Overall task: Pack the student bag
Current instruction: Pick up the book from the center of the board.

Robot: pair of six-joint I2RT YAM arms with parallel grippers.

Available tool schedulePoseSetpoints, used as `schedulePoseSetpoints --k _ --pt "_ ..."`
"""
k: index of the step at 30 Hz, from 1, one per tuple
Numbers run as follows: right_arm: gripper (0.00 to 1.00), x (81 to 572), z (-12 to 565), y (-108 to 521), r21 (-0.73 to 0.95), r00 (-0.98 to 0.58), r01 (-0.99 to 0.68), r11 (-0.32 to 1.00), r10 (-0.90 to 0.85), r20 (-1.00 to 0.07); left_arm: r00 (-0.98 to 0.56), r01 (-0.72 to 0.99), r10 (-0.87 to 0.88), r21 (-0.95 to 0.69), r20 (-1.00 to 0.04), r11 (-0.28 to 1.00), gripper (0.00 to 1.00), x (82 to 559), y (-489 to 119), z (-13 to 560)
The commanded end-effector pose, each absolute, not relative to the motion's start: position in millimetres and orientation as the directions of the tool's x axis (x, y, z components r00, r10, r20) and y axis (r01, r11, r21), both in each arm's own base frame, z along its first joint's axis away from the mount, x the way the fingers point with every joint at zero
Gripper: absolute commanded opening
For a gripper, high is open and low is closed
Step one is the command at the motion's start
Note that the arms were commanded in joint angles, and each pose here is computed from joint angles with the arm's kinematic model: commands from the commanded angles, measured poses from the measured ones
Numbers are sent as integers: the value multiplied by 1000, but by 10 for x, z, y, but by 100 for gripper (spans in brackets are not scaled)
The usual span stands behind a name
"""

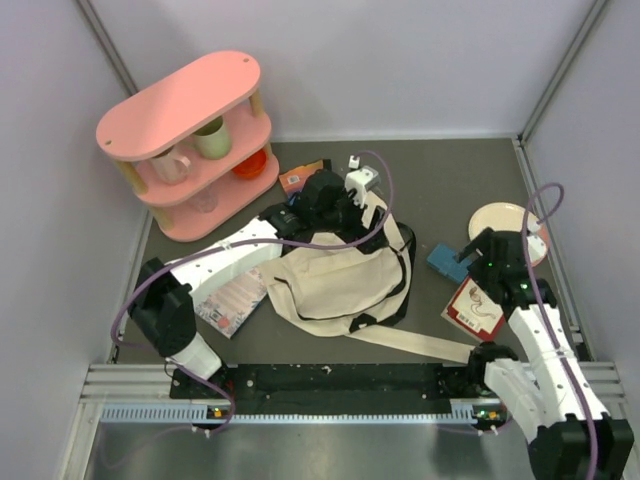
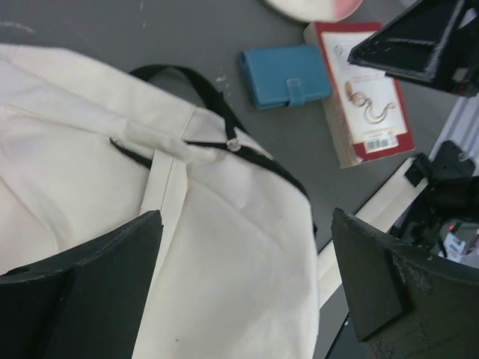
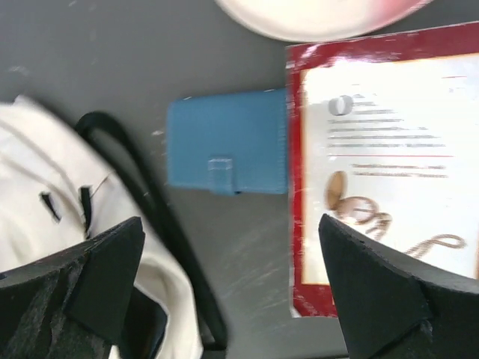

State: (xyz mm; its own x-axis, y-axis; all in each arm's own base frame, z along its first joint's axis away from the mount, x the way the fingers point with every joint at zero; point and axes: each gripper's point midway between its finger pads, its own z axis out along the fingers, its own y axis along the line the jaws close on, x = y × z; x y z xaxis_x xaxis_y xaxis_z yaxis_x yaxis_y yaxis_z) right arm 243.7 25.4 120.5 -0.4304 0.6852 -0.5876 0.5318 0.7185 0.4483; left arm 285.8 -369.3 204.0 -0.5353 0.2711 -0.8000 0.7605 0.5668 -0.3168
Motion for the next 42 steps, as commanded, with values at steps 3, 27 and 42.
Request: schedulePoseSetpoints --k 3,27,42 --pt "99 2238 1324 -247 407 -352 670 621 749 -562 -509 815 110 -436 -854 382 99 2757 -4090 2594" --pt "99 1727 278 -467 264 -279 887 379 895 -348 -648 755 316 -640 -693 144 99 2011 -5400 1543" --pt "91 1985 220 177 549 -536 616 565 811 -233 -659 752 392 -556 -642 354 99 2335 -5394 977"
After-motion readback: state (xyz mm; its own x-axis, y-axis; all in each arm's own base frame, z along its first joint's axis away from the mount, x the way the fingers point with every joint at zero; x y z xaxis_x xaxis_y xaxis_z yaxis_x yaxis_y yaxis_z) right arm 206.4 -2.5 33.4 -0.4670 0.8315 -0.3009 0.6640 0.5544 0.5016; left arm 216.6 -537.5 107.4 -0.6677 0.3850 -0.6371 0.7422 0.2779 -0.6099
